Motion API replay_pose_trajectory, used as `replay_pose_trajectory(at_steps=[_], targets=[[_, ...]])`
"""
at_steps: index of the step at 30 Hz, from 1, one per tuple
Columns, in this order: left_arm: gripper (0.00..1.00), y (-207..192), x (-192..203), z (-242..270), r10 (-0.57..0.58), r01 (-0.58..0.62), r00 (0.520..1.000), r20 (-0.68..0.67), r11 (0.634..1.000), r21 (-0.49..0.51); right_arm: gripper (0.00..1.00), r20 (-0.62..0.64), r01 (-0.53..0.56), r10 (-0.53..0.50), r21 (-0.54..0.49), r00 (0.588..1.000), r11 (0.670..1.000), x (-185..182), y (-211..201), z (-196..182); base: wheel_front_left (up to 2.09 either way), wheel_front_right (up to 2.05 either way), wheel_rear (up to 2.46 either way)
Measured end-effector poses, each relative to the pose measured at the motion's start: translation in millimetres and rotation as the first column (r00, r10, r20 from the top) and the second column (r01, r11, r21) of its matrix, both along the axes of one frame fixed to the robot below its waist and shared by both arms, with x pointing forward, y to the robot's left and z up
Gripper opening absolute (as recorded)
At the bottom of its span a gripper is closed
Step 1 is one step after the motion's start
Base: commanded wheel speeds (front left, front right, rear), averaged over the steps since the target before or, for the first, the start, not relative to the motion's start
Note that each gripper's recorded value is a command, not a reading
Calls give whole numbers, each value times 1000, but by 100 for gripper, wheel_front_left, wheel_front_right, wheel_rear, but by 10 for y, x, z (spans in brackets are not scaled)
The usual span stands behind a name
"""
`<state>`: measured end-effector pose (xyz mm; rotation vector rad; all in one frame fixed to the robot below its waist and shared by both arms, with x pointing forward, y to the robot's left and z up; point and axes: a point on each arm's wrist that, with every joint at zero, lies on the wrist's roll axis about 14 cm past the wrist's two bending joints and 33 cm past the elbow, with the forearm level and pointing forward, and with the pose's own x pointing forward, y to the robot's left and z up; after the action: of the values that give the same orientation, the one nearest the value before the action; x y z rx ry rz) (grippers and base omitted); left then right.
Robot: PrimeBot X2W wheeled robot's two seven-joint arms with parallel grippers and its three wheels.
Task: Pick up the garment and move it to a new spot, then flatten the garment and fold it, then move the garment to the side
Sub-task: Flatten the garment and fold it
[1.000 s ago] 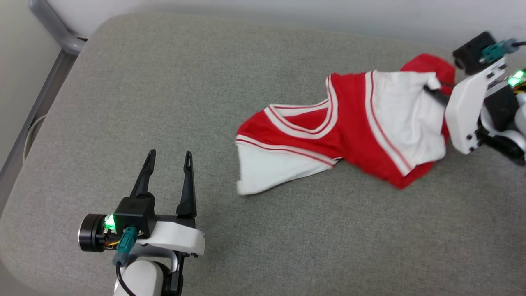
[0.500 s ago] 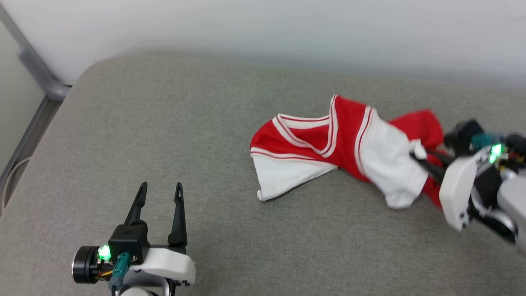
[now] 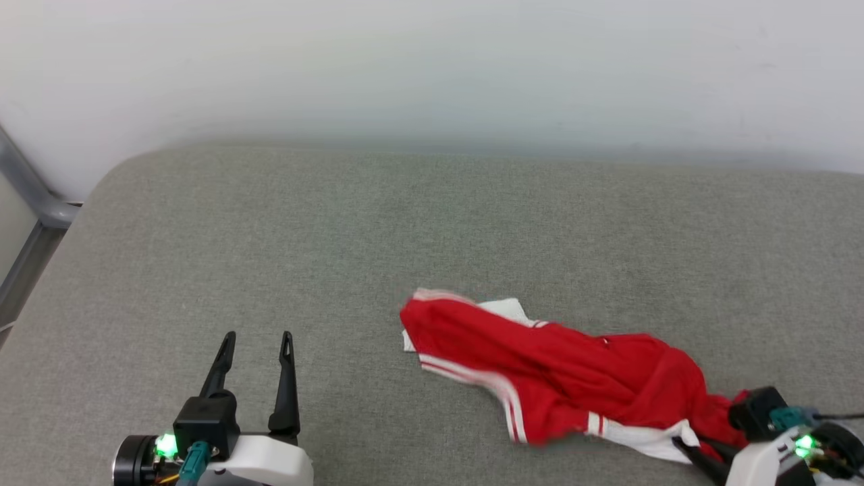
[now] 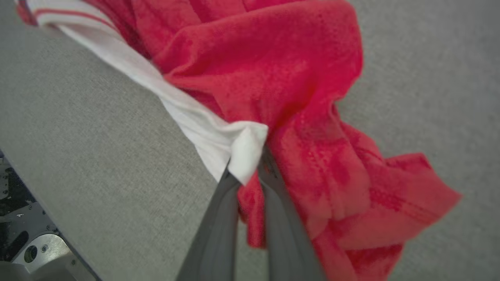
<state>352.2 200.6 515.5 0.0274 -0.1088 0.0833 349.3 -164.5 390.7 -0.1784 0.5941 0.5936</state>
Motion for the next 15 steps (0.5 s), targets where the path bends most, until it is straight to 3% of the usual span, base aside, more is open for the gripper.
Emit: replay_pose_trajectory(at_steps=[5, 6, 7, 12, 15], targets=[[100, 8, -43, -13, 1, -1, 1000, -3, 1000, 2, 4, 14, 82, -82, 36, 997, 996, -64, -115, -41, 0, 0, 0], [100, 13, -59, -23, 3, -3, 1000, -6, 1000, 3, 44, 25, 94, -96, 48, 995, 994, -63, -117, -24, 0, 0, 0], [100, 13, -59, -23, 3, -3, 1000, -6, 1000, 3, 100, 25, 94, -96, 48, 995, 994, -63, -117, -24, 0, 0, 0], [100, 19, -106, -29, 4, -4, 1000, -7, 1000, 5, 100, 152, 129, -146, 116, 978, 985, 51, -152, 274, 0, 0, 0], [100, -13, -96, 22, -8, 7, 1000, 9, 1000, 12, 100, 267, 155, -194, 158, 944, 975, 173, -274, 644, 0, 0, 0]])
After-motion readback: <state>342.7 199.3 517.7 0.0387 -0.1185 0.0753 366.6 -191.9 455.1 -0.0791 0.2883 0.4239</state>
